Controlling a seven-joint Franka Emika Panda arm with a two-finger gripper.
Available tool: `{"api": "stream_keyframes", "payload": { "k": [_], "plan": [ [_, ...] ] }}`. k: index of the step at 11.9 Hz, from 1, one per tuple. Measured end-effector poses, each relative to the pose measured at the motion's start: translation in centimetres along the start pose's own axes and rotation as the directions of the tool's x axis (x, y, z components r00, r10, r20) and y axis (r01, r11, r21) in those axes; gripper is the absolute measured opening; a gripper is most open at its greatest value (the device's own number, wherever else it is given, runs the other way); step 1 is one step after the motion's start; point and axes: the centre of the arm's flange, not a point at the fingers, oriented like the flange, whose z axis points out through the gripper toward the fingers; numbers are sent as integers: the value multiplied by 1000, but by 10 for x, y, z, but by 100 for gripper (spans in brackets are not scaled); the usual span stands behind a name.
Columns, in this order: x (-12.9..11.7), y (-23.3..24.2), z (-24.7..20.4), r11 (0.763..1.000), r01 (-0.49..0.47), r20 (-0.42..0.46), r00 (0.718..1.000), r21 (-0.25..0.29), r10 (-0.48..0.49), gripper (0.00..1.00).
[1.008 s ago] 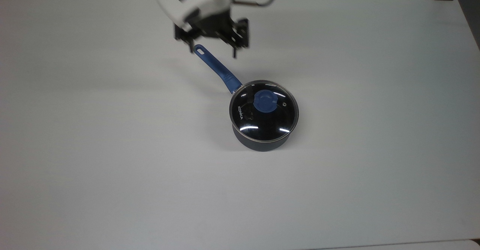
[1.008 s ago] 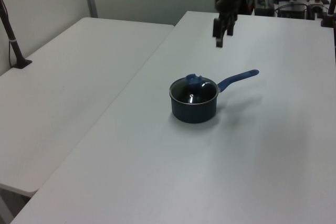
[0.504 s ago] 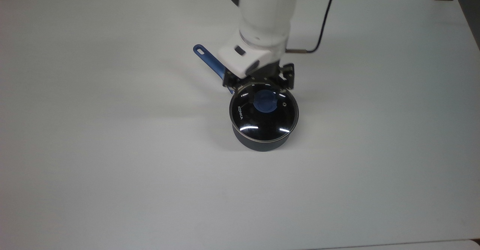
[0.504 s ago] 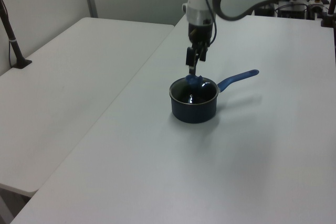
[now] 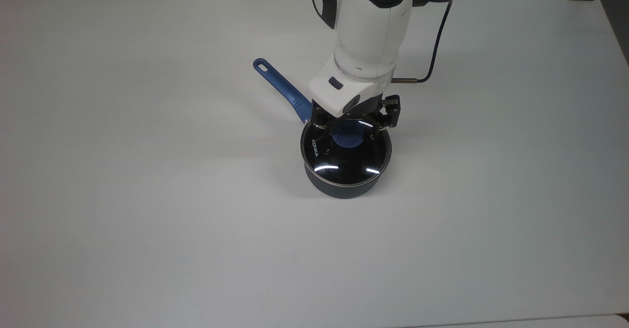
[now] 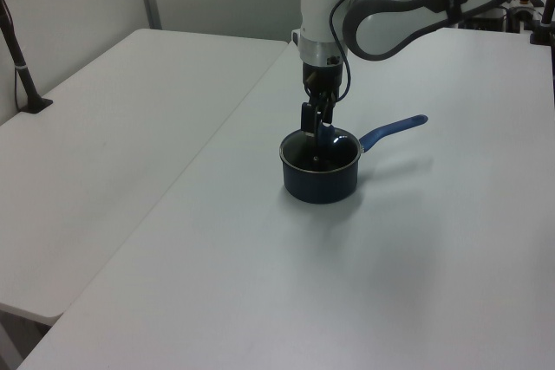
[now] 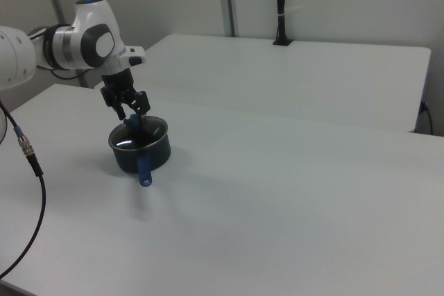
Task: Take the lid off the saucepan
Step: 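Close the gripper on the blue knob of the glass lid, then lift the glass lid off the saucepan and carry it aside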
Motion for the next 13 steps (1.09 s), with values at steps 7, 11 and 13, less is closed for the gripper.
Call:
{"api": "stream_keyframes", "payload": {
  "k": [7,11,13],
  "plan": [
    [1,2,-2,1000,-2,-5,1000,-2,2,62],
    [1,19,-52,1000,-26,-43,999,6,26,62],
    [-7,46,-92,999,-45,-45,998,5,45,62]
  ]
}}
